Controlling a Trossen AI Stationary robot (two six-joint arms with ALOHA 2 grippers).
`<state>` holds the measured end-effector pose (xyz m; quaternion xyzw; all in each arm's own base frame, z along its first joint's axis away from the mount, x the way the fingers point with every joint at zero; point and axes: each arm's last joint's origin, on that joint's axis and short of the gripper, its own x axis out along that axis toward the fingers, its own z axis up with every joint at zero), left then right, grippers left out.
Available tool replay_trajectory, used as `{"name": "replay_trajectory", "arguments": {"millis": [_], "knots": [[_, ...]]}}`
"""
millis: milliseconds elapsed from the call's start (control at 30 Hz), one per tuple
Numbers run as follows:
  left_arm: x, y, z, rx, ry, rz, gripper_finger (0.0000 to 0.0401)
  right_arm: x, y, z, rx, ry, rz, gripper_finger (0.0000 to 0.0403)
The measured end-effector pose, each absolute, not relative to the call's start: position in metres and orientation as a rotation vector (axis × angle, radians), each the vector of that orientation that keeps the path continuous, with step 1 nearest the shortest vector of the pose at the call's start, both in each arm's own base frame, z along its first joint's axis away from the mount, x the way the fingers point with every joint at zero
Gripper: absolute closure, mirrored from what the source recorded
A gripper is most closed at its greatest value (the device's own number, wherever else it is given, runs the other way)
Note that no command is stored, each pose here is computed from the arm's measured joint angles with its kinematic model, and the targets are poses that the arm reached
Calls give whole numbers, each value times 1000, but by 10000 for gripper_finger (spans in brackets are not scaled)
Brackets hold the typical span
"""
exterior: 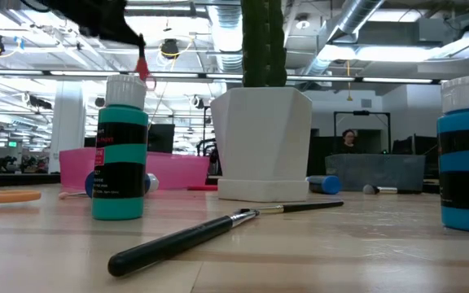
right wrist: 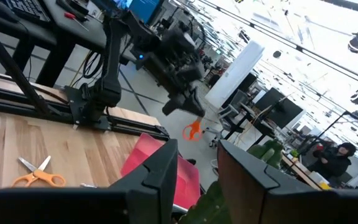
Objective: Pick & Place Paint Supplies
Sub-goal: Put the orange scissors into the pink bin
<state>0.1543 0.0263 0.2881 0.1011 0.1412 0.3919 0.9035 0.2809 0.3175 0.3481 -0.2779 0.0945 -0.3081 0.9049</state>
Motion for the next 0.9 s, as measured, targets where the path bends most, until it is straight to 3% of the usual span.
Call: {"name": "replay_trajectory", "arguments": {"millis": [533,900], "knots": [[181,103,231,-146,696,693,396,267,310,350,-571,189,-622,294],[182,125,211,-276,770,633,396,263,311,350,-563,183,-612,294]]}}
